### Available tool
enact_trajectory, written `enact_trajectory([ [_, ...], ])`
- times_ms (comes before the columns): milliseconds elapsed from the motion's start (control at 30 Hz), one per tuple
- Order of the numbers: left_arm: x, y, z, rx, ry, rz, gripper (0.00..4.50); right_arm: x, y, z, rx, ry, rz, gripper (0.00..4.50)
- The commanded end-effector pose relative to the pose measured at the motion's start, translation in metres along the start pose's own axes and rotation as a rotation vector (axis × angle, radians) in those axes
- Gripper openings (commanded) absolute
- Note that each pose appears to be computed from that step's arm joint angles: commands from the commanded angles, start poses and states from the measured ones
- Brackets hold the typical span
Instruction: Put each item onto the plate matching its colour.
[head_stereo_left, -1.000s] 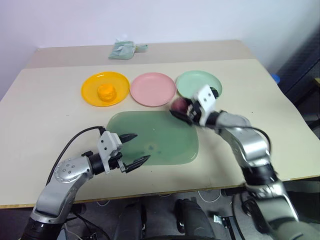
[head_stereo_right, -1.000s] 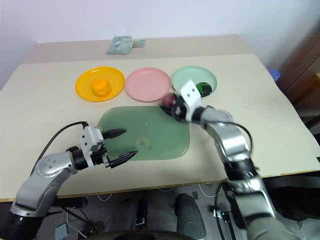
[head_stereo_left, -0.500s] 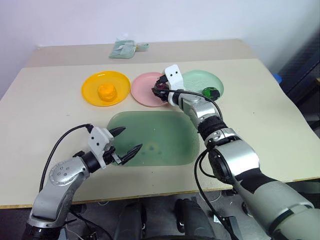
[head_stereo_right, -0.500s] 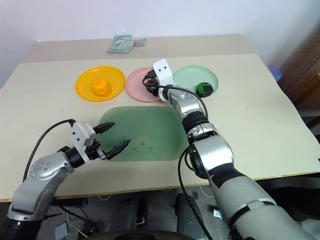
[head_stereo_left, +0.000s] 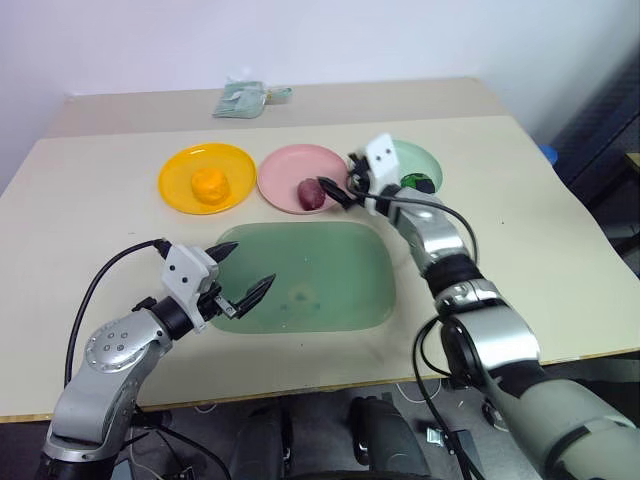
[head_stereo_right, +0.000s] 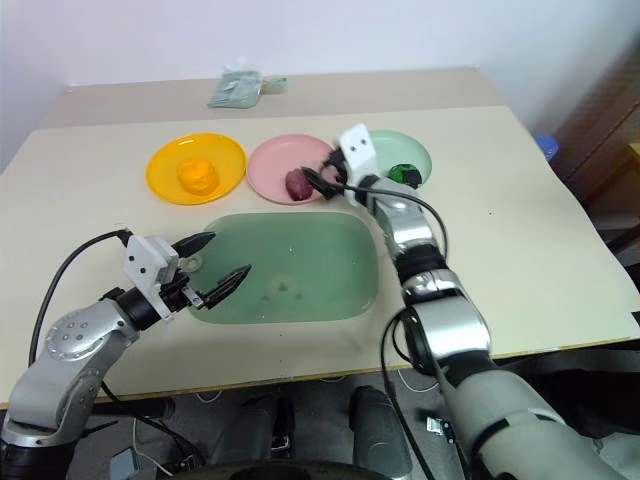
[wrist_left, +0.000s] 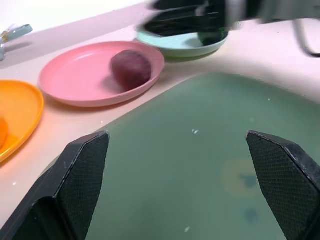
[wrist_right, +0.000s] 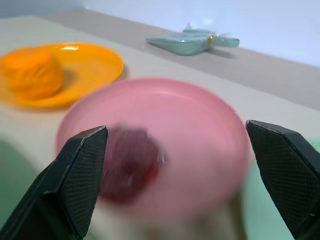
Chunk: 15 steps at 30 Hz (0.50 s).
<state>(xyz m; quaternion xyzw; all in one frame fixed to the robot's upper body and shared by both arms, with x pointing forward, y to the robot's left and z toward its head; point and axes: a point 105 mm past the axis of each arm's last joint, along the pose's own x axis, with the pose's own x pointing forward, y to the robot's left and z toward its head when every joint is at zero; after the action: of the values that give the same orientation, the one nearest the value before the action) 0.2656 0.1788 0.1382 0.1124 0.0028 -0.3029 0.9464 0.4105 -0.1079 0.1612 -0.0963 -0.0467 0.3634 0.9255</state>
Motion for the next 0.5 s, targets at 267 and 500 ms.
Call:
enact_trajectory([
  [267, -0.040, 0.042, -0.010, 0.059, 0.037, 0.134, 4.50, -0.126, 0.001, 0.013, 0.002, 0.112, 0.091, 4.48],
  [500, -0.049, 0.049, -0.016, 0.058, 0.043, 0.163, 4.50, -0.147, -0.002, 0.004, 0.052, 0.158, 0.057, 4.48],
])
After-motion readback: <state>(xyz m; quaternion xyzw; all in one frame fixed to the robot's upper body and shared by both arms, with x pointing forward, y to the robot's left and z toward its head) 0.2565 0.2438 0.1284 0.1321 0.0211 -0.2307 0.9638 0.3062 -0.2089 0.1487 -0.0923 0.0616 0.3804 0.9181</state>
